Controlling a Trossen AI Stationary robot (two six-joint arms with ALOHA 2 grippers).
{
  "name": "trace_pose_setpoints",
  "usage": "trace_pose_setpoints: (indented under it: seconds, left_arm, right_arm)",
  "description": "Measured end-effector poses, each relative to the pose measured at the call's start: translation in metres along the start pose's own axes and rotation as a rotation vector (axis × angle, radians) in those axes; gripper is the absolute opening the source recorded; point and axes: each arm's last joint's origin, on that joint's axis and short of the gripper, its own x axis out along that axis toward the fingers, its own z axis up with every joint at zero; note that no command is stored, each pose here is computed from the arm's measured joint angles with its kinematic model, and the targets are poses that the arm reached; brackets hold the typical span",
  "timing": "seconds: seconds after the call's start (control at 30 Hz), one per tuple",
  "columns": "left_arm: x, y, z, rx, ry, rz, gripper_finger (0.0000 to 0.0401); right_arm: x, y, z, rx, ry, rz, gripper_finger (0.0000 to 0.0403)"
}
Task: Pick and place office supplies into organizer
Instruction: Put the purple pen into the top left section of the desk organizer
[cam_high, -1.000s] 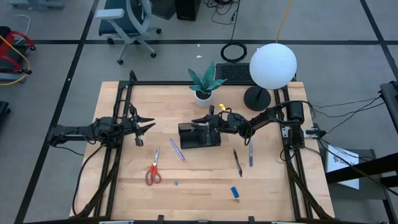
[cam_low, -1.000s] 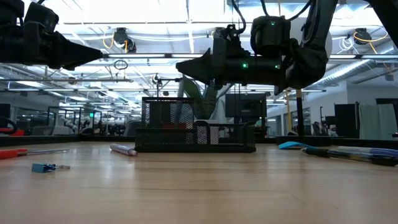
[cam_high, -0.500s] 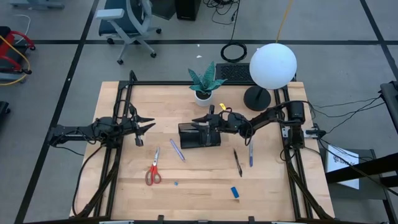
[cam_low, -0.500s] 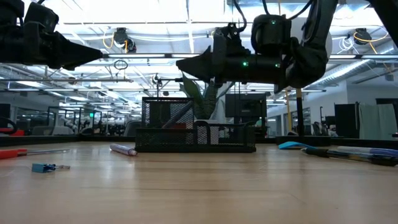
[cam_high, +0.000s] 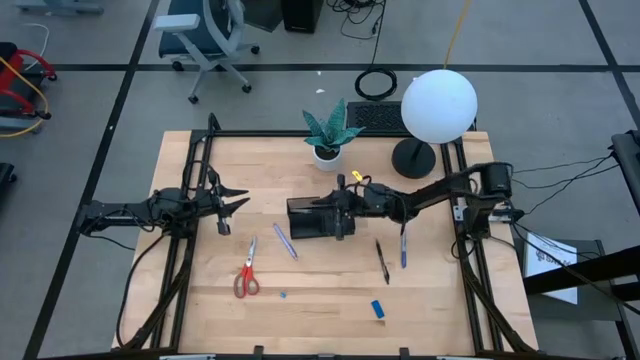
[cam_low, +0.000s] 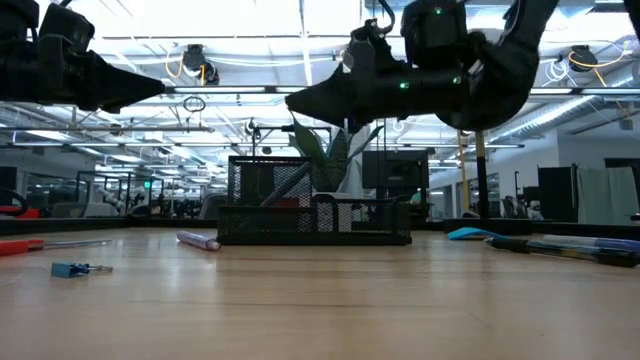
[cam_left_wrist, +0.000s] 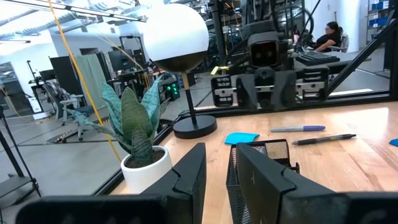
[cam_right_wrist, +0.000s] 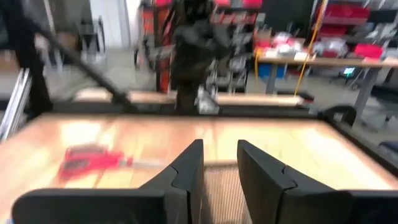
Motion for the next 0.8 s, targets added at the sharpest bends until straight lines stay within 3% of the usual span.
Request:
trace_pose_setpoints:
  seconds: [0.43,0.8]
  left_arm:
    - [0.0,0.0,0.0,0.0,0.0,0.0,0.0097]
    - [0.0,0.0,0.0,0.0,0.0,0.0,0.0097]
  right_arm:
    - [-0.045,0.026,0.034,-0.09,0.339,0.108,0.009]
    - [-0.081,0.039,0.049,-0.188,0.49,0.194,0.0091]
